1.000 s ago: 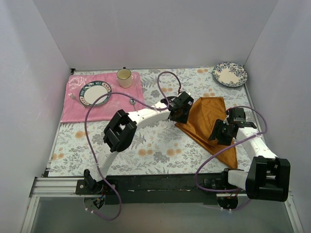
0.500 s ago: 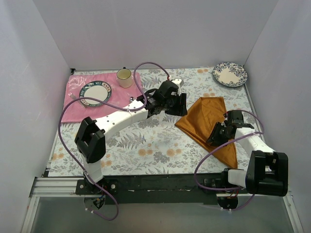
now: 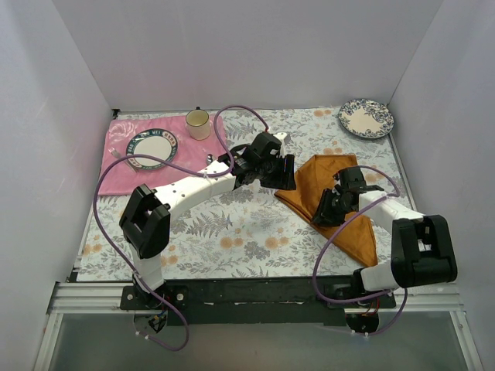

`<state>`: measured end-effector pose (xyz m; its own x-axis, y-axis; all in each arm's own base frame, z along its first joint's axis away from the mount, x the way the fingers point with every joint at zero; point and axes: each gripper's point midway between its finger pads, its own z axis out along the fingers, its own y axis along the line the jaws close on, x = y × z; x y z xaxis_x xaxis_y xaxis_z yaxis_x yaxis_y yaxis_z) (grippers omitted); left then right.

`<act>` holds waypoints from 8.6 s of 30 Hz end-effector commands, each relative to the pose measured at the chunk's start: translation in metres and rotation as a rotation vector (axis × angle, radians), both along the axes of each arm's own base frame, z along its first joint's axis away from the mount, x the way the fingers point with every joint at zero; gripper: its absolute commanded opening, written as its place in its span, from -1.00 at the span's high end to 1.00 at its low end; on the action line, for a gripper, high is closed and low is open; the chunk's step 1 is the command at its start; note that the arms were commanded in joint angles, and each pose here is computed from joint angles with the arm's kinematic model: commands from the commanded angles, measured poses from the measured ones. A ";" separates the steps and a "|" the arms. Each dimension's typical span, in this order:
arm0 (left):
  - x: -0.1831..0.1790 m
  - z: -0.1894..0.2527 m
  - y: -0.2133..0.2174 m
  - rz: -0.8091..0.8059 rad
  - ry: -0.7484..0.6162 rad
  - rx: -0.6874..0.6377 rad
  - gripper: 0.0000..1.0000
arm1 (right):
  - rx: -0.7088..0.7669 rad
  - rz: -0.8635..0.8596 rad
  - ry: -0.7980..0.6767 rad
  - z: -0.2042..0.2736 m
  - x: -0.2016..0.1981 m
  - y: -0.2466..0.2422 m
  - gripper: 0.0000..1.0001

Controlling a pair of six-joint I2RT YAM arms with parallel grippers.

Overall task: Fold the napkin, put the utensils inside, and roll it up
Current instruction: Fold the napkin

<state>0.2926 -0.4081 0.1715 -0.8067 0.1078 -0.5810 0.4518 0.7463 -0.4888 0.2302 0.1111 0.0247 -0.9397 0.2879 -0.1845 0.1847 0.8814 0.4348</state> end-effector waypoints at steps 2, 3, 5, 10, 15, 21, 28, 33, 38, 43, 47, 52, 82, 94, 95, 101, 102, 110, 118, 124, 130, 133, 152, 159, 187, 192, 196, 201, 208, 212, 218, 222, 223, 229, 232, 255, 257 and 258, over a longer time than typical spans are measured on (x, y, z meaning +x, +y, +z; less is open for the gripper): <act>-0.002 0.000 -0.003 -0.016 0.016 -0.021 0.01 | -0.040 0.015 -0.081 0.013 0.032 0.003 0.14; -0.002 -0.001 -0.003 -0.018 0.018 -0.021 0.01 | -0.049 0.015 -0.080 0.013 0.032 0.002 0.14; -0.004 -0.003 -0.004 -0.024 0.030 -0.023 0.01 | -0.055 0.020 -0.085 0.017 0.033 0.001 0.14; -0.009 -0.007 -0.015 -0.067 0.070 -0.053 0.00 | -0.024 0.028 -0.108 0.036 0.019 0.004 0.10; -0.013 -0.017 -0.030 -0.099 0.138 -0.085 0.02 | -0.170 -0.030 -0.111 0.029 0.006 -0.028 0.08; -0.007 -0.001 -0.018 -0.066 0.104 -0.100 0.00 | -0.179 -0.034 -0.072 -0.001 -0.001 -0.030 0.09; -0.010 0.025 0.005 -0.034 0.052 -0.117 -0.04 | -0.234 -0.091 -0.058 0.012 -0.007 -0.042 0.10; -0.023 0.048 0.009 -0.069 0.029 -0.172 -0.06 | -0.269 -0.303 -0.127 0.049 -0.009 -0.071 -0.20; -0.039 0.070 0.020 -0.106 0.003 -0.198 -0.16 | -0.278 -0.505 -0.002 0.045 -0.043 -0.100 -0.43; -0.047 0.087 0.040 -0.067 -0.025 -0.219 -0.21 | -0.415 -0.865 0.111 0.046 -0.087 -0.139 -0.59; -0.054 0.094 0.047 -0.075 -0.048 -0.236 -0.22 | -0.485 -0.964 0.155 0.041 -0.099 -0.164 -0.51; -0.059 0.095 0.050 -0.086 -0.052 -0.252 -0.25 | -0.501 -1.053 0.192 0.031 -0.103 -0.181 -0.39; -0.030 0.007 0.017 -0.001 0.134 -0.167 -0.15 | -0.351 -0.248 -0.240 0.042 0.073 -0.103 0.16; -0.018 0.004 0.035 0.020 0.102 -0.131 -0.16 | -0.429 -0.113 -0.219 0.025 0.130 -0.048 0.48; -0.018 0.004 0.037 0.021 0.103 -0.129 -0.17 | -0.430 -0.106 -0.210 0.019 0.132 -0.045 0.48; -0.013 0.004 0.045 0.035 0.111 -0.129 -0.17 | -0.449 -0.077 -0.191 0.001 0.139 -0.039 0.51; -0.013 0.004 0.046 0.038 0.113 -0.127 -0.17 | -0.450 -0.074 -0.195 -0.001 0.142 -0.038 0.52; -0.011 0.001 0.057 0.061 0.115 -0.106 -0.17 | -0.460 0.010 -0.204 -0.022 0.161 -0.021 0.56; -0.009 0.001 0.061 0.070 0.118 -0.101 -0.17 | -0.414 0.098 -0.233 -0.028 0.193 0.008 0.56; -0.006 0.005 0.060 0.072 0.106 -0.112 -0.17 | -0.349 0.066 -0.242 0.014 0.213 0.029 0.50; -0.009 0.019 0.054 0.009 0.080 -0.146 -0.18 | -0.496 -0.165 -0.183 0.080 0.174 -0.041 0.18; -0.015 0.022 0.056 -0.005 0.067 -0.171 -0.20 | -0.466 -0.318 -0.158 0.101 0.136 -0.087 -0.07; -0.049 0.017 0.046 -0.145 0.163 -0.232 -0.27 | -0.275 -0.774 0.085 0.026 -0.056 -0.187 -0.08; -0.048 0.013 0.046 -0.145 0.169 -0.225 -0.26 | -0.213 -0.767 0.068 0.015 -0.050 -0.178 -0.02; -0.043 -0.004 0.051 -0.131 0.210 -0.211 -0.25 | -0.238 -0.894 0.024 -0.010 -0.035 -0.197 0.31; -0.042 -0.004 0.051 -0.131 0.210 -0.213 -0.25 | -0.246 -0.860 -0.015 -0.003 -0.037 -0.194 0.68; -0.039 -0.007 0.054 -0.120 0.219 -0.216 -0.25 | -0.222 -0.814 -0.089 0.017 -0.027 -0.189 0.91; -0.036 -0.010 0.056 -0.110 0.219 -0.219 -0.25 | -0.258 -0.697 -0.133 0.035 -0.021 -0.180 0.97; -0.024 -0.014 0.066 -0.059 0.196 -0.203 -0.25 | -0.303 -0.389 -0.314 0.077 0.038 -0.133 0.96; -0.013 -0.014 0.077 -0.001 0.142 -0.174 -0.29 | -0.307 -0.117 -0.389 0.094 0.082 -0.079 0.95; 0.008 0.009 0.102 0.147 0.024 -0.109 -0.33 | -0.333 0.197 -0.447 0.104 0.139 -0.012 0.95; 0.006 0.025 0.123 0.247 0.005 -0.102 -0.36 | -0.271 0.314 -0.501 0.113 0.167 0.035 0.95; 0.003 0.027 0.125 0.268 0.019 -0.112 -0.36 | -0.263 0.334 -0.510 0.113 0.170 0.045 0.95; -0.020 0.032 0.142 0.341 0.062 -0.165 -0.36 | -0.247 0.515 -0.504 0.096 0.182 0.097 0.94; -0.027 0.032 0.151 0.378 0.073 -0.165 -0.37 | -0.221 0.545 -0.499 0.094 0.189 0.113 0.94; -0.034 0.035 0.151 0.372 0.094 -0.179 -0.38 | -0.228 0.714 -0.462 0.063 0.177 0.153 0.86; -0.033 0.035 0.149 0.364 0.095 -0.186 -0.38 | -0.222 0.724 -0.452 0.059 0.176 0.156 0.83; -0.033 0.036 0.147 0.359 0.096 -0.190 -0.38 | -0.205 0.733 -0.448 0.060 0.174 0.159 0.80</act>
<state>0.2585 -0.2565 0.2024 -0.8238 -0.2953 -0.4839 0.1058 0.7585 -0.6430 0.3997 0.2603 0.0744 -0.7252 -0.4228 -0.5435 -0.5737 0.8075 0.1372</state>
